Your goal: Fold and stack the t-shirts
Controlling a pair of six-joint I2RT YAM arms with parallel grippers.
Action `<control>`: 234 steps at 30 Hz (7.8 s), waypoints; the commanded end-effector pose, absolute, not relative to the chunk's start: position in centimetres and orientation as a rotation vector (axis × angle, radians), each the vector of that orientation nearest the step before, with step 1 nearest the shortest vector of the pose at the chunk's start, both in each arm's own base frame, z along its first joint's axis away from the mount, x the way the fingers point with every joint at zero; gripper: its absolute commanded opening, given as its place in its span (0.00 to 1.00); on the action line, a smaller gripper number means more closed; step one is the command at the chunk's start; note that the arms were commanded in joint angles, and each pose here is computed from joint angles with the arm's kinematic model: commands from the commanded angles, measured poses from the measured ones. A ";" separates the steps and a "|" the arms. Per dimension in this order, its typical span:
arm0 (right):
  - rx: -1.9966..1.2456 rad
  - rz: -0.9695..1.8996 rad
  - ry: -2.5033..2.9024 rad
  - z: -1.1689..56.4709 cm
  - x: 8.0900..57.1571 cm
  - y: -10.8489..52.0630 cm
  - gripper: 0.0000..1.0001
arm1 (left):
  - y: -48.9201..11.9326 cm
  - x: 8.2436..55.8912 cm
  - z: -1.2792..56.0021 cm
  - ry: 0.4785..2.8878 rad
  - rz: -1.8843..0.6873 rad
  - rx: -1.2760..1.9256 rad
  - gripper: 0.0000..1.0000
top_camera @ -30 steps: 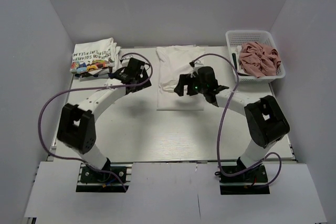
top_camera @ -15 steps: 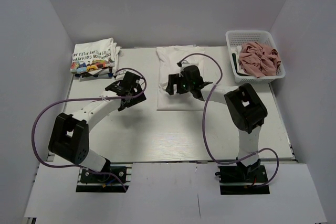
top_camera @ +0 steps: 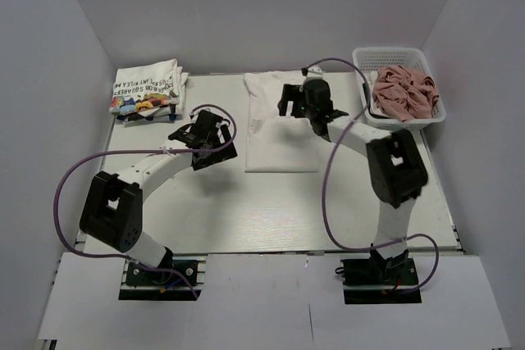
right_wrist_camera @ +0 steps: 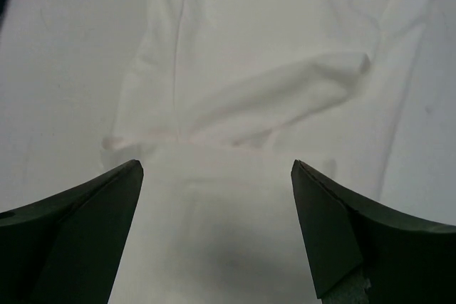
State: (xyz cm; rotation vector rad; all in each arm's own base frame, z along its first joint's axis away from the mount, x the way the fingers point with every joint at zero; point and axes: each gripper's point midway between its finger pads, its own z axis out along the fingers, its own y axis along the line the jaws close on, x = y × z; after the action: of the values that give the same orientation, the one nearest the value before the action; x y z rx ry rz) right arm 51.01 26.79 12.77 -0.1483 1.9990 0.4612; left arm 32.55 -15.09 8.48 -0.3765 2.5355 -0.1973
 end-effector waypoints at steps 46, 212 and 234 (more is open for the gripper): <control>0.172 0.636 2.382 2.7 29.7 17.1 0.00 | -24.6 32.2 3.9 2.652 -0.627 0.017 0.00; 0.323 0.746 2.589 -3.1 36.3 21.5 0.90 | -24.7 45.2 1.3 2.542 -0.668 -0.132 1.00; -0.151 0.572 2.150 12.9 35.4 22.1 0.90 | -15.8 37.2 11.4 2.396 -0.144 -0.399 1.00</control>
State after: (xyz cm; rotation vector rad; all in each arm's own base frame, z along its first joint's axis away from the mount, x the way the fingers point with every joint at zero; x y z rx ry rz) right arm 32.85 21.74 12.82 -0.1105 2.1702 0.6418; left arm 36.82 -17.66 13.13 -0.3278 2.3432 -0.2951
